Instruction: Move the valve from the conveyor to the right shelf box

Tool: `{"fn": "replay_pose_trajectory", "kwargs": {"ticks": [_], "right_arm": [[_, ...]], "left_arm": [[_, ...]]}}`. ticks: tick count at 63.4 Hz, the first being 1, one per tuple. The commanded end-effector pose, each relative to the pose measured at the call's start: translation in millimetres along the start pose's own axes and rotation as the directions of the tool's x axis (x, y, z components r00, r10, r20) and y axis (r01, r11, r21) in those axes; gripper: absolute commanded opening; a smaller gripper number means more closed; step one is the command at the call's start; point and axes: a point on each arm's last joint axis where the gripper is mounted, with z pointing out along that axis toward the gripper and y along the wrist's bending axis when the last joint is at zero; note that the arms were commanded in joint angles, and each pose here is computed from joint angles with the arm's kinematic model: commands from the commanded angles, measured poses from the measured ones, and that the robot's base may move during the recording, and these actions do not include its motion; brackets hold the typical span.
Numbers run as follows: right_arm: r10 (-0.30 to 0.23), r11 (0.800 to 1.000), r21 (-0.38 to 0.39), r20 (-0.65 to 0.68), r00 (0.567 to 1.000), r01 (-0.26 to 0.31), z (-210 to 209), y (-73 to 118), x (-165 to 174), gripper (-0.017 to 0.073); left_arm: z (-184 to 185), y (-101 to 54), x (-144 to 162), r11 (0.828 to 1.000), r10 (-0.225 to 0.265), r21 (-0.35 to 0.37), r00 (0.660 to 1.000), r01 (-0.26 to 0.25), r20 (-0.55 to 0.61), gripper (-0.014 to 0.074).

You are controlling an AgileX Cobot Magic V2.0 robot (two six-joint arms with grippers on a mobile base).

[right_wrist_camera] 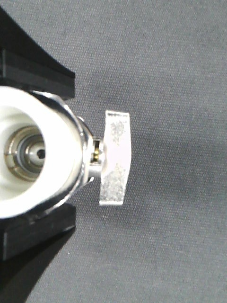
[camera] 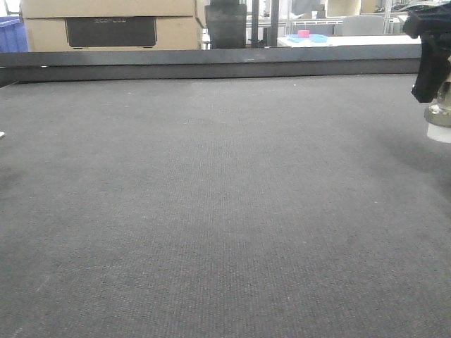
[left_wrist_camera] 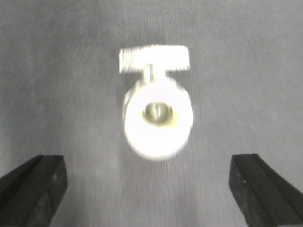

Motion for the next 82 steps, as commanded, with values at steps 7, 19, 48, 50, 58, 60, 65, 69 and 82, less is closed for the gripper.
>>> {"fn": "replay_pose_trajectory", "kwargs": {"ticks": [7, 19, 48, 50, 58, 60, 65, 69, 82], "right_arm": [[-0.011, 1.0, 0.008, 0.052, 0.999, 0.01, -10.3, -0.5, -3.1, -0.016], [-0.011, 1.0, 0.008, 0.052, 0.999, 0.01, -10.3, -0.5, -3.1, -0.016], [-0.011, 1.0, 0.008, 0.054, 0.998, 0.01, -10.1, -0.5, -3.3, -0.0161], [-0.011, 1.0, 0.008, 0.054, 0.998, 0.01, -10.1, -0.5, -3.3, -0.0162], [-0.011, 1.0, 0.008, 0.054, 0.998, 0.01, -10.1, -0.5, -3.3, -0.0162], [-0.011, 1.0, 0.008, 0.054, 0.998, 0.01, -10.1, -0.5, -3.3, -0.0162], [-0.011, 1.0, 0.009, 0.056, 0.998, 0.01, -10.1, -0.5, -3.5, -0.0162], [-0.011, 1.0, 0.009, 0.056, 0.998, 0.01, -10.1, -0.5, -3.5, -0.0162], [-0.011, 1.0, 0.009, 0.056, 0.998, 0.01, -10.1, -0.5, -3.5, -0.0162]], "left_arm": [[20.0, -1.3, -11.3, 1.0, 0.002, 0.028, 1.0, -0.002, 0.016, 0.0599], [36.4, -1.4, -16.4, 1.0, 0.004, 0.029, 1.0, -0.004, 0.01, 0.0599], [41.2, -2.5, -19.3, 0.999, -0.006, 0.041, 1.0, 0.005, 0.018, 0.0599], [41.2, -2.7, -19.3, 0.999, -0.007, 0.042, 1.0, 0.006, 0.018, 0.0599], [41.2, -2.8, -18.7, 0.999, -0.007, 0.043, 1.0, 0.007, 0.011, 0.0569], [41.2, -2.8, -18.1, 0.999, -0.007, 0.044, 1.0, 0.007, 0.005, 0.0533], [41.2, -2.9, -16.9, 0.999, -0.006, 0.045, 1.0, 0.007, -0.008, 0.0418], [41.2, -2.9, -16.8, 0.999, -0.006, 0.045, 1.0, 0.007, -0.009, 0.0279], [41.2, -2.9, -16.4, 0.999, -0.006, 0.045, 1.0, 0.007, -0.014, -0.011]]}}
